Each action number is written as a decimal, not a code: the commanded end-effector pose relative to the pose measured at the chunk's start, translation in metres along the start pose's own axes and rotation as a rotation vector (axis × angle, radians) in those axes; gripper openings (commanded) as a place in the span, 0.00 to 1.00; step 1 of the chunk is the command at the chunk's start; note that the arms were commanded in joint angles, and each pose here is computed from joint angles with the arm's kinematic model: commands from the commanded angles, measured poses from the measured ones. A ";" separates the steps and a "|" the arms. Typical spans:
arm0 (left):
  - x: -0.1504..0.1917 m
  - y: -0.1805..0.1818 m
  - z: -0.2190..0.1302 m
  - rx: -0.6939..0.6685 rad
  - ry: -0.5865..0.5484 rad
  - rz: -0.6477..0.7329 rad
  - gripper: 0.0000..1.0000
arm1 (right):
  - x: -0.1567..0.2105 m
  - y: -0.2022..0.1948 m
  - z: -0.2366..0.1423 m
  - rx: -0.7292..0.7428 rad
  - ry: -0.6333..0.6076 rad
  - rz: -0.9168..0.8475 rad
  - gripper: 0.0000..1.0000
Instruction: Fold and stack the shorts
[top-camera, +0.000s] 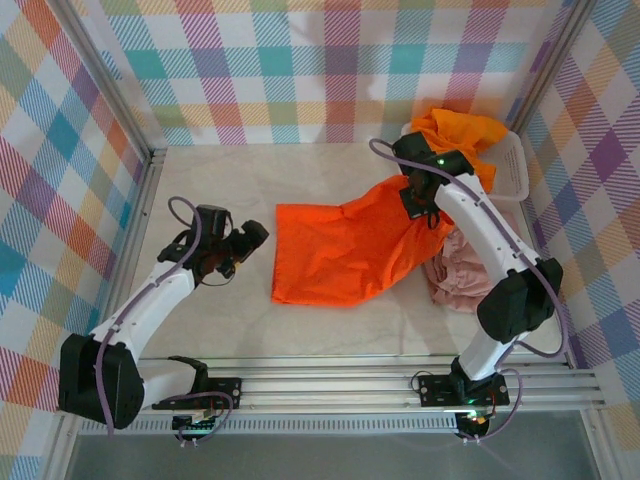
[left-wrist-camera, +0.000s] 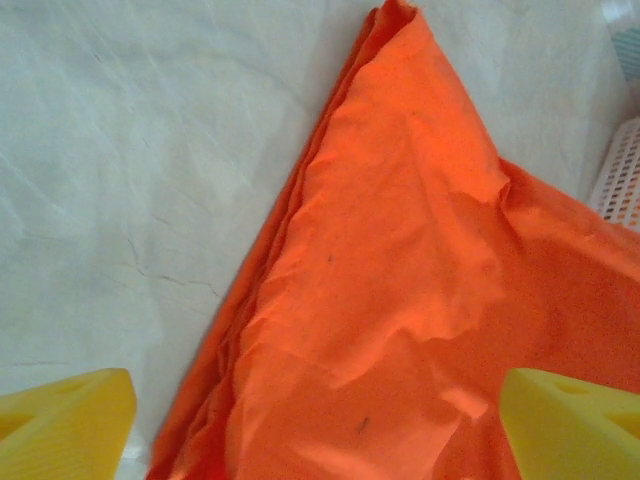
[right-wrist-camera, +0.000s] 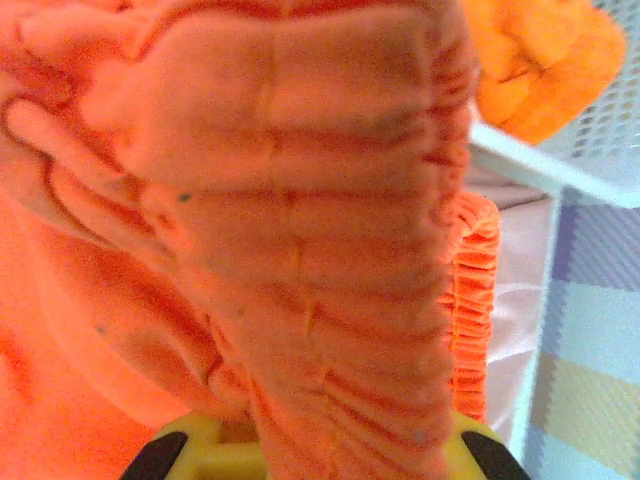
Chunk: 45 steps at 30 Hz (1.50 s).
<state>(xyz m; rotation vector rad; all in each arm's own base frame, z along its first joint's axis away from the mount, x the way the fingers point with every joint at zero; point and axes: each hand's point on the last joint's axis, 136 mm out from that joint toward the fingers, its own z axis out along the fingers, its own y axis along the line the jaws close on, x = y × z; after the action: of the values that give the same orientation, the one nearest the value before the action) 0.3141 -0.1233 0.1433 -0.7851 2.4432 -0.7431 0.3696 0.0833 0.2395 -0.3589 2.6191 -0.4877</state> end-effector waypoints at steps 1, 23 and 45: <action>0.008 -0.020 0.010 0.043 0.027 -0.012 0.85 | -0.003 -0.010 -0.012 0.112 0.012 -0.100 0.00; 0.098 0.012 0.118 -0.181 0.197 0.039 0.20 | -0.018 0.080 -0.017 0.025 0.117 -0.142 0.00; 0.153 0.017 0.132 -0.166 0.222 0.024 0.26 | -0.006 0.244 0.004 -0.357 0.301 -0.002 0.04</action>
<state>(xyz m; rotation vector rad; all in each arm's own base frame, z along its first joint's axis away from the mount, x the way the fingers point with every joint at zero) 0.2959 -0.2664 0.0249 -0.7240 2.6414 -0.7784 0.3383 0.2883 0.1443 -0.5131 2.9679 -0.1951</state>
